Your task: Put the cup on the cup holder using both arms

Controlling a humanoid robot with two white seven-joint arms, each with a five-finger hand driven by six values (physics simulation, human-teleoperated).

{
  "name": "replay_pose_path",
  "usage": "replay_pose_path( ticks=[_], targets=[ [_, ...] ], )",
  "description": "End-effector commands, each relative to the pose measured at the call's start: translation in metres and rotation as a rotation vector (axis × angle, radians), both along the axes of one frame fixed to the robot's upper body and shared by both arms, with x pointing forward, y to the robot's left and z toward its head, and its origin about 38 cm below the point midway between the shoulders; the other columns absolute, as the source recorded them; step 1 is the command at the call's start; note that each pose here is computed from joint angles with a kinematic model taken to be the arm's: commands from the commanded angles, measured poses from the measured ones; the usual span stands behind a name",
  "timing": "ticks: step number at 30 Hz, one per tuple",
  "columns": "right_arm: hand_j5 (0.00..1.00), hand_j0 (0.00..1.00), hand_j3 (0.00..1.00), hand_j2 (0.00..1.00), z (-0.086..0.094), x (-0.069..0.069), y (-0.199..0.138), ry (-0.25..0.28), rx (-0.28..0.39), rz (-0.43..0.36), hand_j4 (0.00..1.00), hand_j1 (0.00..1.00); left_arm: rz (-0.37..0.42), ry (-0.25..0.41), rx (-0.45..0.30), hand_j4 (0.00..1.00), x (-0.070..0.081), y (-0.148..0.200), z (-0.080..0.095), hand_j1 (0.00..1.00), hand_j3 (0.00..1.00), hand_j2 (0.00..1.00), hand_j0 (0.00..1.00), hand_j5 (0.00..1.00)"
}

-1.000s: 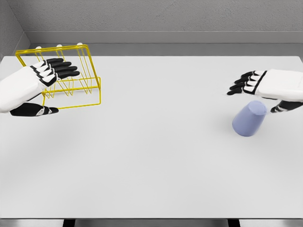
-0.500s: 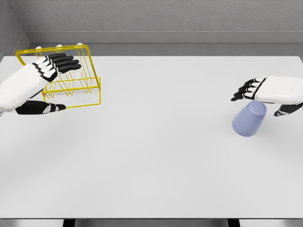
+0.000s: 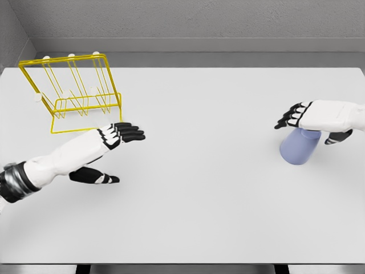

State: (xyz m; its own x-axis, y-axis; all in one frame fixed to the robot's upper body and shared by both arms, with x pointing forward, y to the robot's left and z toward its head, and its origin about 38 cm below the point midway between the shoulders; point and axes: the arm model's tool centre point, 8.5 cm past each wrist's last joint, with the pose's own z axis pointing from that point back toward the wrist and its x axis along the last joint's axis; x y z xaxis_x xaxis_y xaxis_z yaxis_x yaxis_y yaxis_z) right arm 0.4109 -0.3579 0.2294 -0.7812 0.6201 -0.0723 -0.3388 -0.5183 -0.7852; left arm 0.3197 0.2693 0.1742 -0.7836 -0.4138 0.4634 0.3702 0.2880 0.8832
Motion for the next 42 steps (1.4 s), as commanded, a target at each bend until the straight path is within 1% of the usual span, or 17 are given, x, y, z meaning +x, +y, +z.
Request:
replay_pose_path(
  ticks=[1,4,7,8,9,10,11,13,15,17,19,20,24,25,29,37,42],
  targets=[
    [1.00,1.00,1.00,1.00,-0.006,0.002,0.003,0.007,0.001,0.000,1.00,1.00,-0.015,0.079,-0.039,1.00,-0.005,-0.005,-0.014,1.00,1.00,1.00,1.00,1.00],
    [1.00,1.00,1.00,1.00,-0.006,0.002,0.003,0.008,0.000,-0.001,1.00,1.00,-0.049,0.185,-0.109,1.00,-0.014,-0.016,-0.027,1.00,1.00,1.00,1.00,1.00],
    [0.99,0.99,0.99,0.99,-0.007,0.001,0.002,0.008,-0.009,0.000,0.99,0.99,-0.063,0.274,-0.183,1.00,-0.018,-0.019,-0.032,1.00,1.00,1.00,1.00,1.00],
    [0.97,0.97,0.97,0.97,-0.007,0.001,0.001,0.008,-0.013,-0.002,0.97,0.97,-0.099,0.338,-0.206,1.00,-0.021,-0.022,-0.034,1.00,1.00,1.00,1.00,1.00],
    [0.93,0.93,0.93,0.93,-0.007,0.001,0.000,0.006,-0.020,-0.002,0.93,0.93,-0.140,0.401,-0.228,1.00,-0.024,-0.025,-0.035,1.00,1.00,1.00,1.00,1.00],
    [0.84,0.84,0.84,0.84,-0.008,0.001,0.000,0.004,-0.027,-0.003,0.84,0.84,-0.172,0.440,-0.248,1.00,-0.025,-0.026,-0.035,1.00,1.00,1.00,1.00,1.00],
    [0.79,0.79,0.79,0.79,-0.007,0.002,0.000,0.001,-0.026,-0.003,0.79,0.79,-0.186,0.468,-0.278,1.00,-0.025,-0.026,-0.033,1.00,1.00,1.00,1.00,1.00],
    [0.79,0.79,0.79,0.79,-0.007,0.002,0.000,0.001,-0.026,-0.003,0.79,0.79,-0.190,0.480,-0.340,1.00,-0.023,-0.030,-0.029,1.00,1.00,1.00,1.00,1.00],
    [0.79,0.79,0.79,0.79,-0.008,0.001,0.000,0.004,-0.028,-0.003,0.79,0.79,-0.112,0.579,-0.322,1.00,-0.014,-0.031,-0.034,1.00,1.00,1.00,1.00,1.00],
    [0.79,0.79,0.79,0.79,-0.012,0.000,0.000,0.013,-0.039,0.000,0.79,0.79,-0.070,0.629,-0.341,1.00,-0.002,-0.032,-0.032,1.00,1.00,1.00,1.00,1.00],
    [0.79,0.79,0.79,0.79,-0.012,0.000,0.000,0.012,-0.047,0.002,0.79,0.79,-0.025,0.694,-0.361,1.00,0.005,-0.038,-0.039,1.00,1.00,1.00,1.00,1.00],
    [0.79,0.79,0.79,0.79,-0.013,0.000,-0.001,0.008,-0.058,0.002,0.79,0.79,-0.014,0.691,-0.362,1.00,0.010,-0.037,-0.040,1.00,1.00,1.00,1.00,1.00],
    [0.79,0.79,0.79,0.79,-0.013,0.000,-0.002,0.007,-0.063,0.001,0.79,0.79,0.009,0.701,-0.355,1.00,0.013,-0.032,-0.045,1.00,1.00,1.00,1.00,1.00],
    [0.72,0.72,0.72,0.72,-0.012,0.000,-0.002,0.006,-0.063,0.001,0.72,0.72,0.014,0.707,-0.352,1.00,0.013,-0.031,-0.046,1.00,1.00,1.00,1.00,1.00],
    [0.64,0.64,0.64,0.64,-0.009,0.001,-0.002,-0.001,-0.060,-0.001,0.64,0.64,0.061,0.737,-0.335,1.00,0.020,-0.025,-0.053,1.00,1.00,1.00,1.00,1.00],
    [0.57,0.57,0.57,0.57,0.007,0.005,0.001,-0.037,-0.048,0.006,0.57,0.57,0.115,0.754,-0.327,1.00,0.026,-0.010,-0.066,1.00,1.00,1.00,1.00,1.00],
    [0.57,0.57,0.57,0.57,0.024,-0.007,0.019,-0.080,-0.060,0.085,0.57,0.57,0.143,0.765,-0.343,1.00,0.032,-0.008,-0.075,1.00,1.00,1.00,1.00,1.00]
  ],
)
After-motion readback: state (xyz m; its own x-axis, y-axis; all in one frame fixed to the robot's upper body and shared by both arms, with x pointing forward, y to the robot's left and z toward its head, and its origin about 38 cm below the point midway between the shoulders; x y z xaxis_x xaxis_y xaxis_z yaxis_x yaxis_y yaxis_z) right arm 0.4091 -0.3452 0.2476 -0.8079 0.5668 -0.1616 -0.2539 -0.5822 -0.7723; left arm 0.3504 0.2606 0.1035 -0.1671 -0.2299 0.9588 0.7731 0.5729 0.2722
